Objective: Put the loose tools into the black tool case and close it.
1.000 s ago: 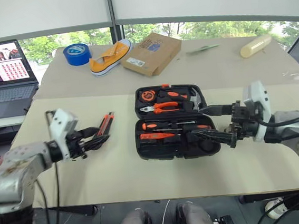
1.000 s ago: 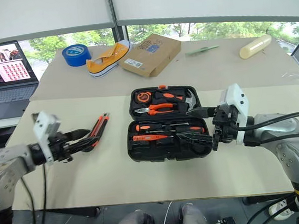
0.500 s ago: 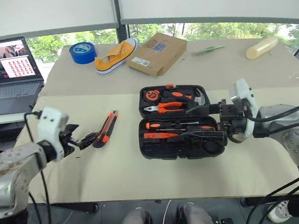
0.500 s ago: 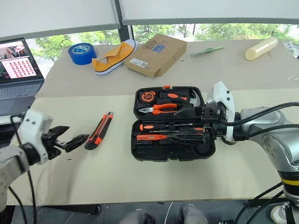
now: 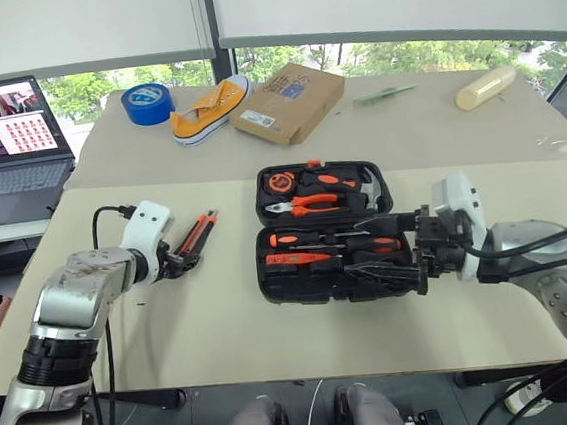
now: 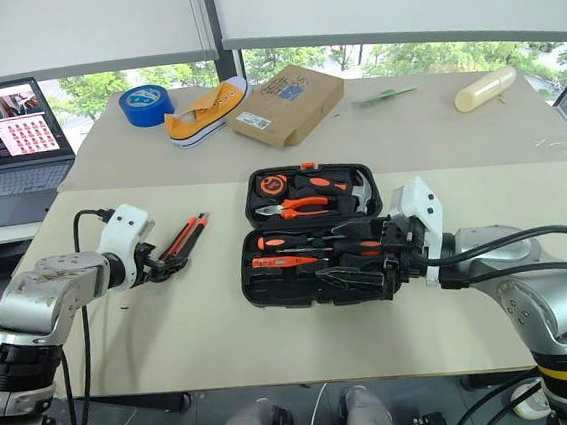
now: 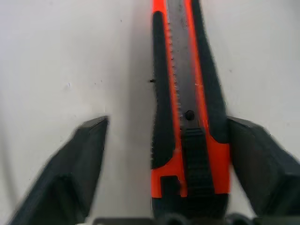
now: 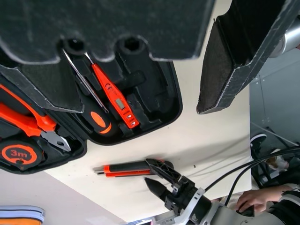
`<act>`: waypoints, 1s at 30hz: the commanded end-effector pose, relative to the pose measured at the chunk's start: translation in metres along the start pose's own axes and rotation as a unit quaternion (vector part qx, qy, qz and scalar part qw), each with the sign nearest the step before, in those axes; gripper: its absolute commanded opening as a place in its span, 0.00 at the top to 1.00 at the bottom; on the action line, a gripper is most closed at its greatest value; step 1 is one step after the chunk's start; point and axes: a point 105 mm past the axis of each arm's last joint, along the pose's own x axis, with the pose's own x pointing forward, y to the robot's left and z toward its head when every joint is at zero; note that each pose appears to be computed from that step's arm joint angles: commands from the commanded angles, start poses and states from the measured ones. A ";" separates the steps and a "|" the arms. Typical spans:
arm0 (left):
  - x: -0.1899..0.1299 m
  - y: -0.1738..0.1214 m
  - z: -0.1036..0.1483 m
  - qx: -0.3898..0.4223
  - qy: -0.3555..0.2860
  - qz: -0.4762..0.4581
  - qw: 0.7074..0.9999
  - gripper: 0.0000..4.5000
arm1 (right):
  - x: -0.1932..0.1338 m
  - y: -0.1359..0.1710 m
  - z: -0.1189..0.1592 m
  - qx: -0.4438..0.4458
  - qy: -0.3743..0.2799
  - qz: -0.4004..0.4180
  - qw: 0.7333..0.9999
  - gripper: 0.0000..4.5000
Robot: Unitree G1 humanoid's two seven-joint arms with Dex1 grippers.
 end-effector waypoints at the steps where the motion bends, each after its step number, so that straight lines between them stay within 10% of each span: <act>1: -0.001 0.012 -0.016 0.003 0.027 0.025 0.999 0.48 | -0.004 -0.001 0.013 -0.035 -0.017 -0.013 0.999 0.00; 10: -0.047 -0.045 0.089 0.159 -0.215 -0.195 0.944 0.61 | -0.022 -0.014 0.001 -0.010 0.009 -0.041 0.999 0.00; 21: -0.033 -0.148 0.080 0.406 -0.127 -0.464 0.777 0.61 | -0.064 -0.017 -0.015 -0.007 0.053 -0.123 0.991 0.00; 30: 0.001 -0.168 0.069 0.442 -0.071 -0.459 0.767 0.61 | -0.062 -0.005 -0.026 0.007 0.041 -0.157 0.987 0.00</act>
